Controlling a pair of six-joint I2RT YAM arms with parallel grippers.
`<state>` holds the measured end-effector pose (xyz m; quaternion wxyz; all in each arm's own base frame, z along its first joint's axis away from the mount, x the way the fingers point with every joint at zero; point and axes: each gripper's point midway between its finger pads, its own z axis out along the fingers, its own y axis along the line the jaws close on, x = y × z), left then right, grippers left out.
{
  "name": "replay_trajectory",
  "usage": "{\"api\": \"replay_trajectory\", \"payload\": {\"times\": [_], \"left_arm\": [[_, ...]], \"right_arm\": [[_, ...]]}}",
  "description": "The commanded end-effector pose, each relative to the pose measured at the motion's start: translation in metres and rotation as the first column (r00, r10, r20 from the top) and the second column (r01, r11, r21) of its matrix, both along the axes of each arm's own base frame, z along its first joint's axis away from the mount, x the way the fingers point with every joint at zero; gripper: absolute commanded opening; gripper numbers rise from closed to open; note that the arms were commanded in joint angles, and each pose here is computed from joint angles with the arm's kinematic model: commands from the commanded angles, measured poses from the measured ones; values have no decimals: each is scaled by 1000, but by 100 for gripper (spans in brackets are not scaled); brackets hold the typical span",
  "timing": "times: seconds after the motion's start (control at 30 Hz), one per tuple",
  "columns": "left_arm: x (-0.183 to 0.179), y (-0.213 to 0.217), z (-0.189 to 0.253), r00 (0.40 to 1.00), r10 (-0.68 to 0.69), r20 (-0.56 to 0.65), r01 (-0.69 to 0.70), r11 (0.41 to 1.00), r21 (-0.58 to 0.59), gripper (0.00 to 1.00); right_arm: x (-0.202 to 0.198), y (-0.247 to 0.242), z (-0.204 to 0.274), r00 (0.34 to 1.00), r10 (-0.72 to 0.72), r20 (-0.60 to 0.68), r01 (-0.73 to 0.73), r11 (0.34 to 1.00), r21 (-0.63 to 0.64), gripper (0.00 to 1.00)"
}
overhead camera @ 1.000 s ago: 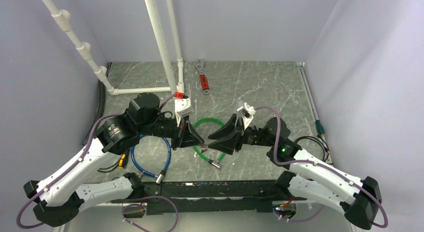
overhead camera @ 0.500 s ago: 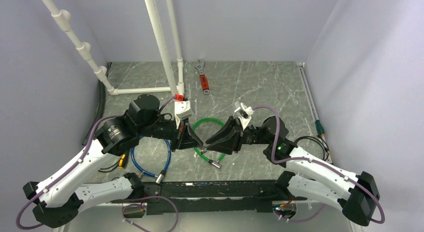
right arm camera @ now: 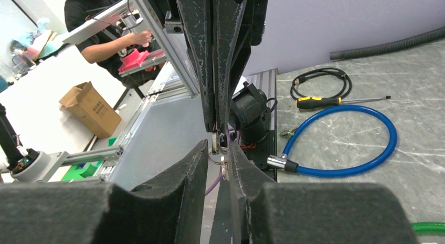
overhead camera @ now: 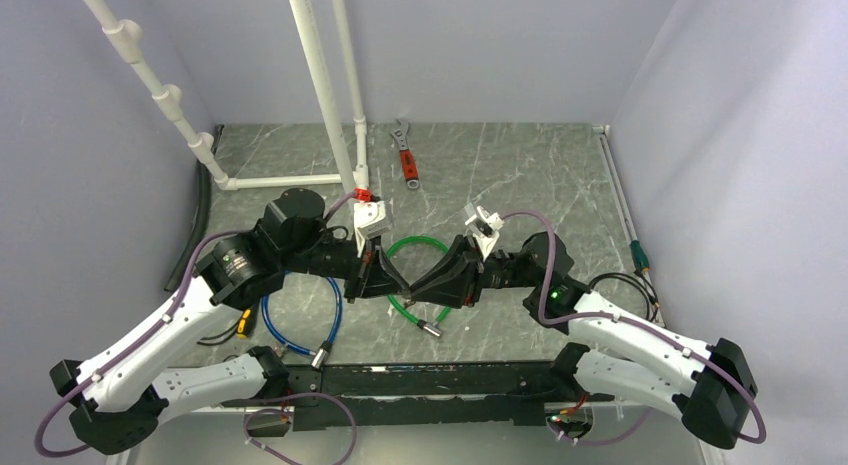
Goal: Unlock with the key
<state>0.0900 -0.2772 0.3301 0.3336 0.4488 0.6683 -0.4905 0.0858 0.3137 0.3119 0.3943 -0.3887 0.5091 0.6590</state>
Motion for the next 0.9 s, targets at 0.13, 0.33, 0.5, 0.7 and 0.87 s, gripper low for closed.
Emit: {"api": "replay_trajectory", "payload": {"times": [0.13,0.33,0.5,0.7,0.87], "left_arm": [[2,-6,8,999,-19,45,21,999,-44,0],[6,-7,7,999,-10,50,12,999,-46,0],[8,-8,3,999,-3,46,5,999,-35,0],[10,-9,2,999,8,47,-6,999,-36,0],[13,-9,3,998,27,52,-25,999,-39,1]], "right_arm": [[-2,0,25,998,16,63,-21,997,68,21],[-1,2,24,998,18,55,-22,998,64,18],[1,4,22,999,16,46,-19,998,64,14],[3,7,21,999,19,36,-21,998,54,6],[3,9,16,999,22,29,-23,999,41,0]]}}
